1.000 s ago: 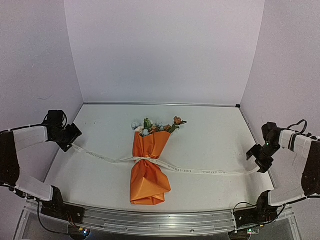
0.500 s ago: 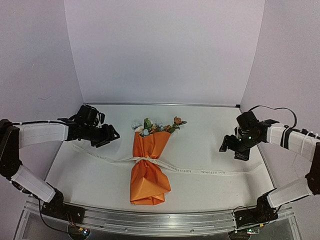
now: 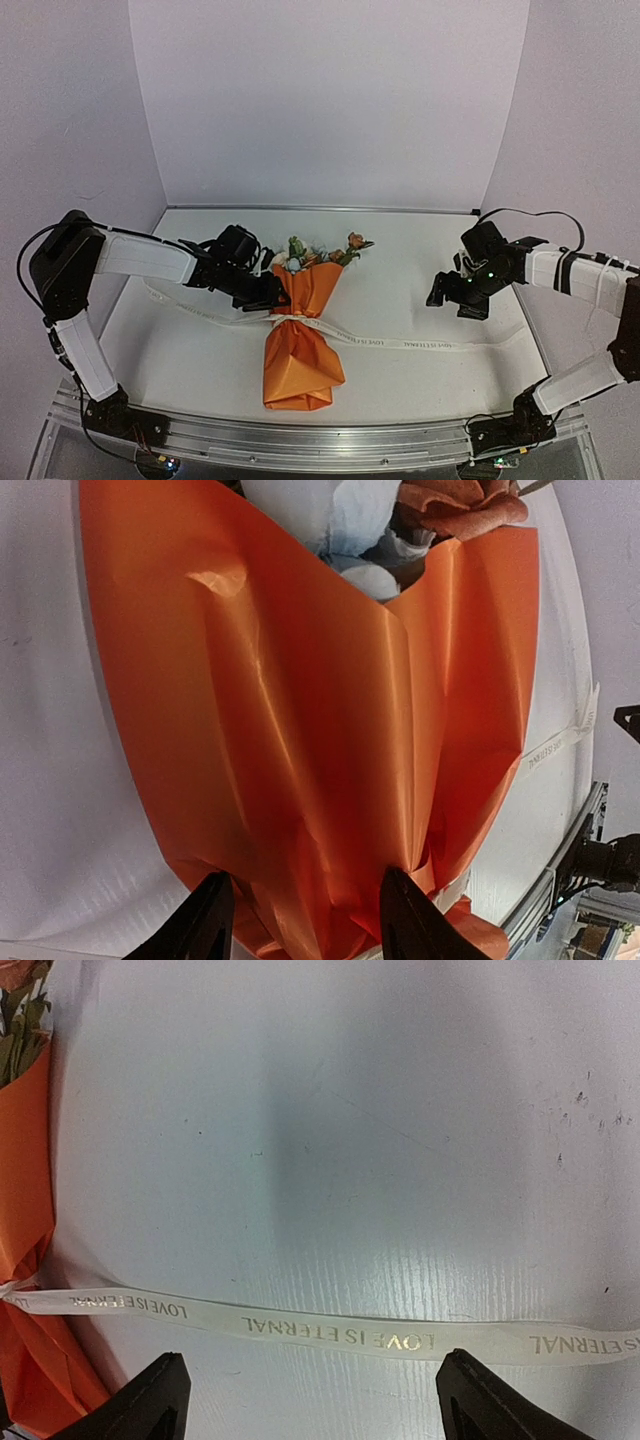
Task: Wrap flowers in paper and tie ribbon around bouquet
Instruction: Move the folded bouquet to the center of the board, then tie the ribbon around the folded bouquet.
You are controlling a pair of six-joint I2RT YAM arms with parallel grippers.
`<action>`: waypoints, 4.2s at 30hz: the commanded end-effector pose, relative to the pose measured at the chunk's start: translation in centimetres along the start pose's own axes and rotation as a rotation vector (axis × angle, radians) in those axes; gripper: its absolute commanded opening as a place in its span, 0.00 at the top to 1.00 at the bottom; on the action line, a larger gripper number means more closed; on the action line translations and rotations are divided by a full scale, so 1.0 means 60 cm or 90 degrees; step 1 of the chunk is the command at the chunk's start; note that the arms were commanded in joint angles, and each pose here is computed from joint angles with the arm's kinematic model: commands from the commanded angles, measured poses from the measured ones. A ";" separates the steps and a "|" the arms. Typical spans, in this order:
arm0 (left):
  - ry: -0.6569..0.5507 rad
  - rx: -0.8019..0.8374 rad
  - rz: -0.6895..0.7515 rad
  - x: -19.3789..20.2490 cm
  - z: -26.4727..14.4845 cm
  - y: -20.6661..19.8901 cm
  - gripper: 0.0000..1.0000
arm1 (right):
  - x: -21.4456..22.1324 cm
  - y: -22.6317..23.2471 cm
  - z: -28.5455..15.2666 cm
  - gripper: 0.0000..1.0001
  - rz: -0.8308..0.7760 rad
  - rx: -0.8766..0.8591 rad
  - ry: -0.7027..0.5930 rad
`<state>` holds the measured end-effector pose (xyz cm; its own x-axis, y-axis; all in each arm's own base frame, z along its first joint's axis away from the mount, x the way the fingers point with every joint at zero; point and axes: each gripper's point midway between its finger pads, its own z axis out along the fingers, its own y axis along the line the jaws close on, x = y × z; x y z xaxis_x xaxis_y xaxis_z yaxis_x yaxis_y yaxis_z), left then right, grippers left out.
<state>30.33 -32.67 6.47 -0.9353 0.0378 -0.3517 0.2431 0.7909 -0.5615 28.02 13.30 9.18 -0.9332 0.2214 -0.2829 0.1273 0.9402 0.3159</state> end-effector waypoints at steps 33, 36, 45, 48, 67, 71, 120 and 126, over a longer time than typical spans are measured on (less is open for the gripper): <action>0.019 -0.120 0.447 -0.006 -0.039 0.001 0.33 | 0.032 0.149 0.036 0.13 -0.412 -0.051 -0.013; 0.033 -0.109 0.484 -0.004 -0.016 -0.008 0.33 | 0.035 0.150 0.042 0.13 -0.423 -0.051 -0.009; 0.002 -0.173 0.526 -0.042 0.029 0.011 0.34 | 0.042 0.158 0.066 0.13 -0.469 -0.038 0.004; -0.020 -0.183 0.532 -0.053 0.033 0.012 0.38 | 0.046 0.162 0.077 0.13 -0.482 -0.037 0.010; -0.135 -0.170 0.483 -0.076 -0.046 -0.028 1.00 | 0.065 0.215 0.168 0.14 -0.588 0.015 0.021; -0.145 -0.164 0.483 -0.081 -0.052 -0.035 1.00 | 0.067 0.226 0.182 0.15 -0.608 0.040 0.003; -0.162 -0.196 0.162 -0.017 -0.078 0.106 1.00 | 0.011 0.038 0.086 0.96 -0.277 0.198 -0.162; -0.126 -0.112 0.204 -0.011 -0.053 0.054 1.00 | 0.045 0.169 0.114 0.42 -0.452 0.070 -0.125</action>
<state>30.39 -24.45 4.98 -0.7880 0.1697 -0.5918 0.3419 0.9200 -0.1915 28.79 17.91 4.16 -0.8264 -0.2415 -0.5087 -0.1799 0.9692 -0.1679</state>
